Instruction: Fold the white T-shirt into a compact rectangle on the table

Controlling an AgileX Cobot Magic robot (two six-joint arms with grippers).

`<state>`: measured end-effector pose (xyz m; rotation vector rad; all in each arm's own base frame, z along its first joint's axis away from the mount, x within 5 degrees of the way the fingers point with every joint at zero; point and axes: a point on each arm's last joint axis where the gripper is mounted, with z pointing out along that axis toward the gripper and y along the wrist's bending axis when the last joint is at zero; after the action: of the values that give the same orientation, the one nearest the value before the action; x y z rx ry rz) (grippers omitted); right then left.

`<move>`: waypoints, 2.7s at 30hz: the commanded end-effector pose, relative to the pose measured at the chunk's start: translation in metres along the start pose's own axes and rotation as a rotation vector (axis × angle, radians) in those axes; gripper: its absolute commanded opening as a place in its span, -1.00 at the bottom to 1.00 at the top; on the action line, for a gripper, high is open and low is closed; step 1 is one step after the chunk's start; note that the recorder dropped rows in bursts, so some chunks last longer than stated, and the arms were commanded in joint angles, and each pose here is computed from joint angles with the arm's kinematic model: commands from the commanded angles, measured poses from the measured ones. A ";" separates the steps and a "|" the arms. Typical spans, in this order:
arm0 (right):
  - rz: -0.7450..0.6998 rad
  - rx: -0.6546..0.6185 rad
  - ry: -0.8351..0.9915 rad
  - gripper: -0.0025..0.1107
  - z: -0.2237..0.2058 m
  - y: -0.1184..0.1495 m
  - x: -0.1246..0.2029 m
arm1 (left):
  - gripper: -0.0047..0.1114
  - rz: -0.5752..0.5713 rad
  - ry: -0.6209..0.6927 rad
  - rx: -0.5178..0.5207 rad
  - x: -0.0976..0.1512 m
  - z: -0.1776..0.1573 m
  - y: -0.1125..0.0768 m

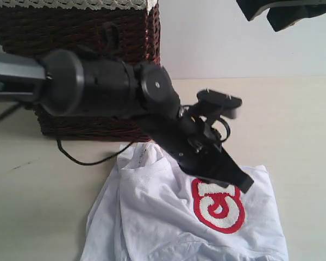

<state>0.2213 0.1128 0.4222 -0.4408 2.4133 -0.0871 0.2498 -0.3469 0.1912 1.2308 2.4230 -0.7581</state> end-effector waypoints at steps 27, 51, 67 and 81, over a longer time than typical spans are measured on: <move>0.124 -0.058 -0.491 -0.96 -0.163 -0.063 0.090 | -0.92 0.107 -1.077 -0.335 0.125 -0.305 -0.059; 0.221 -0.137 -1.189 -0.96 -0.280 -0.118 0.293 | -0.92 0.212 -1.375 -0.337 0.193 -0.371 -0.092; 0.190 -0.139 -1.346 -0.96 -0.287 -0.108 0.344 | -0.92 0.327 -1.734 -0.352 0.282 -0.424 -0.120; 0.164 0.137 -1.428 -0.96 -0.266 -0.007 0.285 | -0.92 0.305 -1.801 -0.393 0.288 -0.400 -0.105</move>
<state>-0.1586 -0.0168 0.4526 -0.1350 1.0601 0.1716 -0.0207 0.0232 0.4072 0.2983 0.7873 -0.6962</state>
